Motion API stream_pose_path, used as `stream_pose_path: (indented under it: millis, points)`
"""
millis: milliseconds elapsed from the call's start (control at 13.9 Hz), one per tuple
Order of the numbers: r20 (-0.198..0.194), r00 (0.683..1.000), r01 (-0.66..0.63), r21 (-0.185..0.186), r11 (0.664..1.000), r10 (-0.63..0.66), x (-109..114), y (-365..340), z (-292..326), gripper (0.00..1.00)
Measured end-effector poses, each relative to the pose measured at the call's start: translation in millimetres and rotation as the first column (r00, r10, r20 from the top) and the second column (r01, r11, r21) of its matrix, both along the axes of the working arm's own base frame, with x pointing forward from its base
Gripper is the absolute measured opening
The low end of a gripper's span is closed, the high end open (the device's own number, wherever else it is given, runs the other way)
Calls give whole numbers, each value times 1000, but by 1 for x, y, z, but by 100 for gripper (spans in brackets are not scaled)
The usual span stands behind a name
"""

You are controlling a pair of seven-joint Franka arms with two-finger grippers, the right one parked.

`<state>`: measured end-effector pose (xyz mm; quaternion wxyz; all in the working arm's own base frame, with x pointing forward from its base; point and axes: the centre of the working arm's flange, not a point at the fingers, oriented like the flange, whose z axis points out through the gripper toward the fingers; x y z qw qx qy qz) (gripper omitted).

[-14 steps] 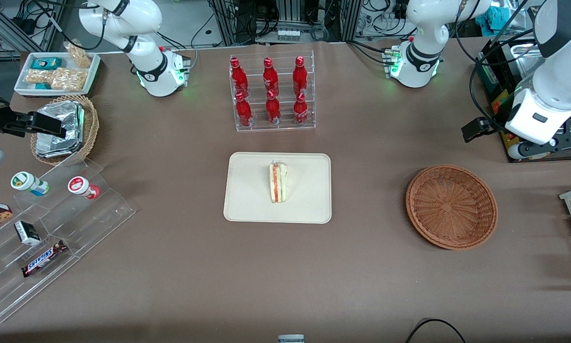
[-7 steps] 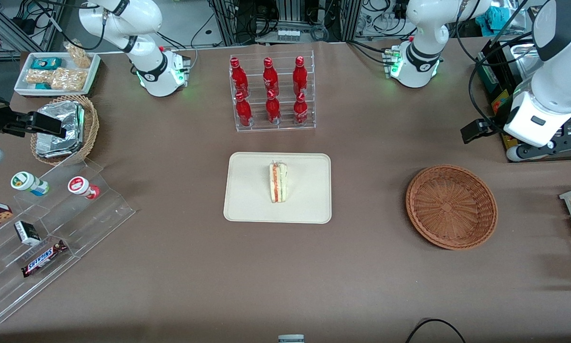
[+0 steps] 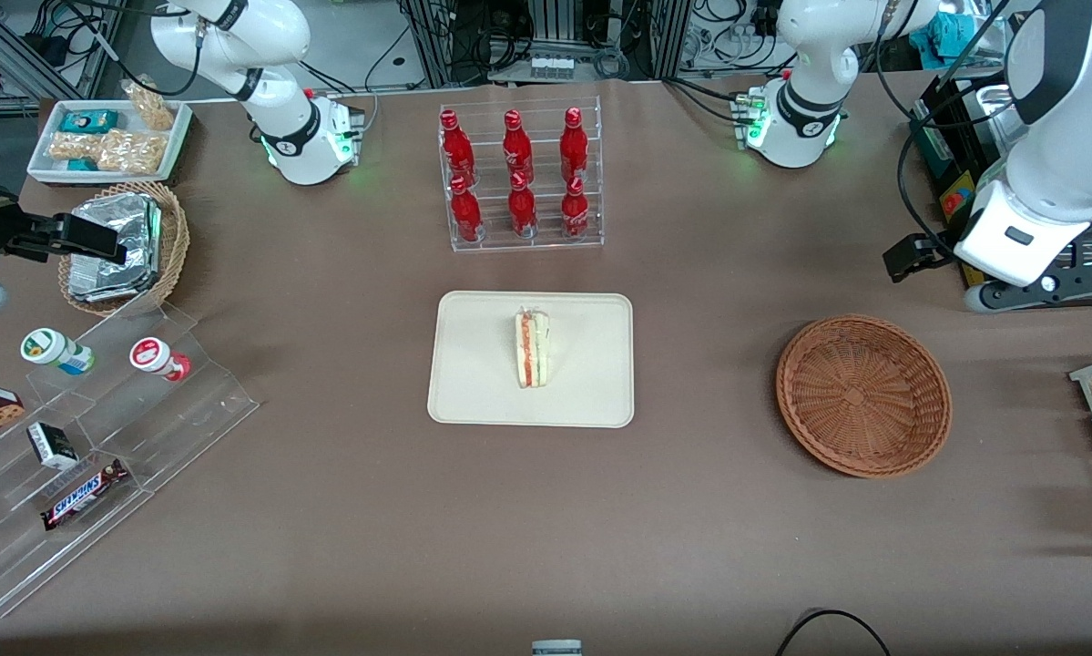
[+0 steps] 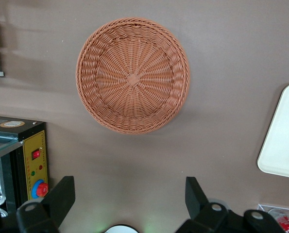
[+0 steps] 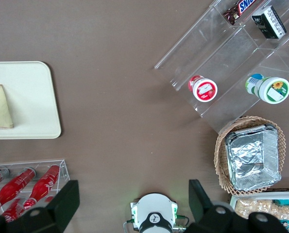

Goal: Place sandwich from basket to tray

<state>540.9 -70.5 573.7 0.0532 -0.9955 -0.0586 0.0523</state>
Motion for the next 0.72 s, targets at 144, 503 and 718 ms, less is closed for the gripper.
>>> stream_pose_path:
  millis: [144, 503, 718]
  points:
    - [1, 1000, 18, -1, 1000, -18, -1, -6, 0, 100]
    - [17, 1000, 24, -51, 998, -24, 1, -17, 1, 100]
    - [17, 1000, 24, -52, 998, -24, 1, -17, 1, 100]
